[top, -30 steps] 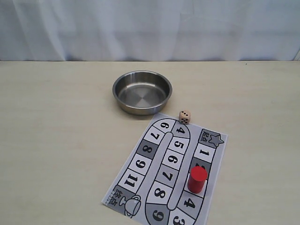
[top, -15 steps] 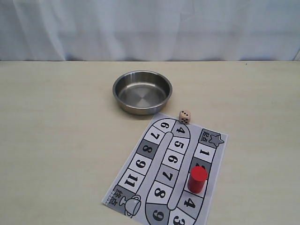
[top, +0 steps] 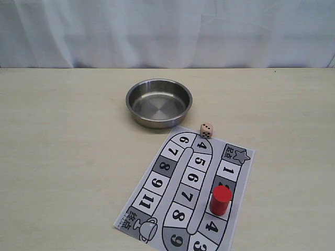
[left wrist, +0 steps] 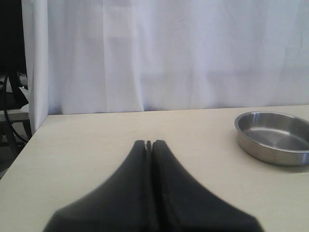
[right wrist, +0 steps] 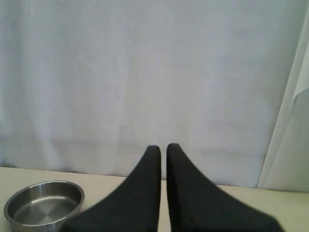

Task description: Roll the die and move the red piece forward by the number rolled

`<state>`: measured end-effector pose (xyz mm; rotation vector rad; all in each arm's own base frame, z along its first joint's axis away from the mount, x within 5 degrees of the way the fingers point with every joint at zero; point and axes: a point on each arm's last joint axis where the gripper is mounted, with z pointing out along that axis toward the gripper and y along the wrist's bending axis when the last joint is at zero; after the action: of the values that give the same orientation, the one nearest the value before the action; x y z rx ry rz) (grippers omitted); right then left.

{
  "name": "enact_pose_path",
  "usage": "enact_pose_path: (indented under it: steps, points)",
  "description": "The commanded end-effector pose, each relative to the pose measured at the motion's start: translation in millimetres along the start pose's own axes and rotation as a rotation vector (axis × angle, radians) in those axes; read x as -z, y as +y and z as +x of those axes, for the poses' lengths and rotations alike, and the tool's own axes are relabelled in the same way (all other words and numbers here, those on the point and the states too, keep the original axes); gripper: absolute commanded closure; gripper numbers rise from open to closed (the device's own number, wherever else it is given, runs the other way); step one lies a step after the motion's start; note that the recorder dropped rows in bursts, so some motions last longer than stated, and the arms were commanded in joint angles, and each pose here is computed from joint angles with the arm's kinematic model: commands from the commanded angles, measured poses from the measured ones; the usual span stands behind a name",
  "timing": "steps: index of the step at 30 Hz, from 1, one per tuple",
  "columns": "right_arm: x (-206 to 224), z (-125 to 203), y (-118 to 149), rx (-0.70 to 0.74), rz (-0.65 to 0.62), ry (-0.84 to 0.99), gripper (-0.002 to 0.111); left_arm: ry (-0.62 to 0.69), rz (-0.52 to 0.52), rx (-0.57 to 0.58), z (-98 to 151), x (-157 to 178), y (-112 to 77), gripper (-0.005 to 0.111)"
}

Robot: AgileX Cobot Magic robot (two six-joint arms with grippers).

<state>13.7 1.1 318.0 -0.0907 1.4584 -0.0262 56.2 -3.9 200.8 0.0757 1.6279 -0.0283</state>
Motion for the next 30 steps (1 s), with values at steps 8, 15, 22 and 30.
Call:
enact_pose_path:
  steps: [8, 15, 22, 30]
  points:
    - [-24.1, 62.6, 4.1, 0.015, 0.009, -0.008, 0.104, -0.003, 0.002, 0.01, 0.6, 0.0, -0.2, 0.107]
    - [-30.0, 109.8, 7.7, 0.023, 0.001, 0.086, 0.104, -0.003, 0.002, 0.01, 0.6, 0.0, -0.2, 0.107]
    - [-29.2, 123.0, 8.8, 0.029, -0.01, 0.182, 0.104, -0.003, 0.002, 0.01, 0.6, 0.0, -0.2, 0.107]
    - [-29.2, 122.9, 9.2, -0.004, -0.011, 0.181, 0.104, -0.003, 0.002, 0.01, 0.6, 0.0, -0.2, 0.107]
